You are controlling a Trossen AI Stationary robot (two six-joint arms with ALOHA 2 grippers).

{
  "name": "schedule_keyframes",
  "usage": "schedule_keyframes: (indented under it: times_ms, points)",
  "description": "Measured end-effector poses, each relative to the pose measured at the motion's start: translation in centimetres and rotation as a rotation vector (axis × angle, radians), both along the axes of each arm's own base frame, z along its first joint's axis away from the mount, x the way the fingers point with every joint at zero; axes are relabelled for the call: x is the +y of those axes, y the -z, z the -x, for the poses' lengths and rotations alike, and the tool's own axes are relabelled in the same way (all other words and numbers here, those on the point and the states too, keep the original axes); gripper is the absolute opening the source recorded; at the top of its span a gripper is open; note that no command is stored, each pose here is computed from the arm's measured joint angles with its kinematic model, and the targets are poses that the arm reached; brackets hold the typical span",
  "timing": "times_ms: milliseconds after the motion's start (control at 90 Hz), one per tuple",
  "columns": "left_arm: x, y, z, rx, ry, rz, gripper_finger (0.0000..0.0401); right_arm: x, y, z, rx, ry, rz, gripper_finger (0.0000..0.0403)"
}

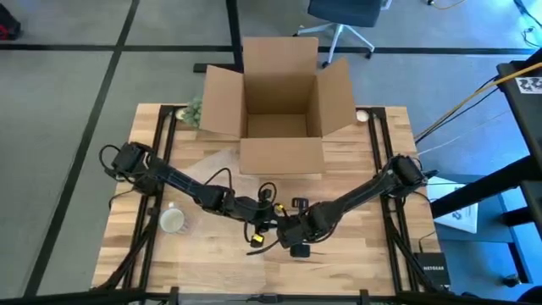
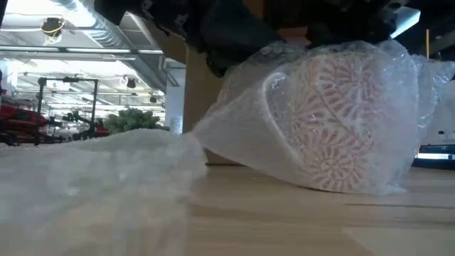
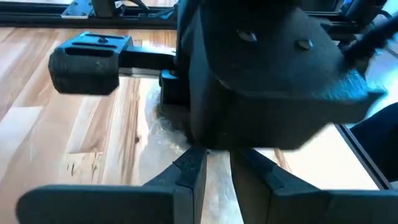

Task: Wrap mug
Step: Wrap the orange mug with the bubble wrap

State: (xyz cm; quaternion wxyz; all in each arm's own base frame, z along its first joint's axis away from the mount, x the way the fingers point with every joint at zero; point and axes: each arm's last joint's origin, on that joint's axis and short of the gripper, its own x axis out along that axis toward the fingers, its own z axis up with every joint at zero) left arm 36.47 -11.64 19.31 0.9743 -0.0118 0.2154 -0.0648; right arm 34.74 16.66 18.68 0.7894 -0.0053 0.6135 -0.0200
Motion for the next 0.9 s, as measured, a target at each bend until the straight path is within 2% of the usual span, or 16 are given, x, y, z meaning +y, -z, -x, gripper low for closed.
schedule_keyframes:
  times_ms: [78,222,322,467,600,778,900]
  points:
    - [0.0,0.0,0.0,0.001,0.0,0.0,0.0053,0.1,-1.2,-0.2,-0.002,-0.008,-0.007,0.0]
    - [0.0,0.0,0.0,0.0,0.0,0.0,0.0053,-0.1,-5.3,0.3,-0.027,-0.022,-0.025,0.0]
    - [0.0,0.0,0.0,0.0,0.0,0.0,0.0053,-0.3,-6.7,0.7,-0.007,-0.022,-0.013,0.0]
    - [0.0,0.0,0.0,0.0,0.0,0.0,0.0053,-0.2,-8.2,0.1,-0.129,-0.009,-0.008,0.0]
    - [0.0,0.2,0.1,0.017,0.0,-0.006,0.0053,0.2,-5.9,-0.7,-0.154,-0.013,-0.025,0.0]
    - [0.0,-0.1,0.0,-0.002,-0.001,0.0,0.0053,-0.4,-2.1,0.5,-0.057,0.036,0.007,0.0]
    - [0.0,0.0,0.0,0.002,-0.001,-0.002,0.0053,-0.6,0.2,1.0,-0.059,0.065,-0.01,0.0]
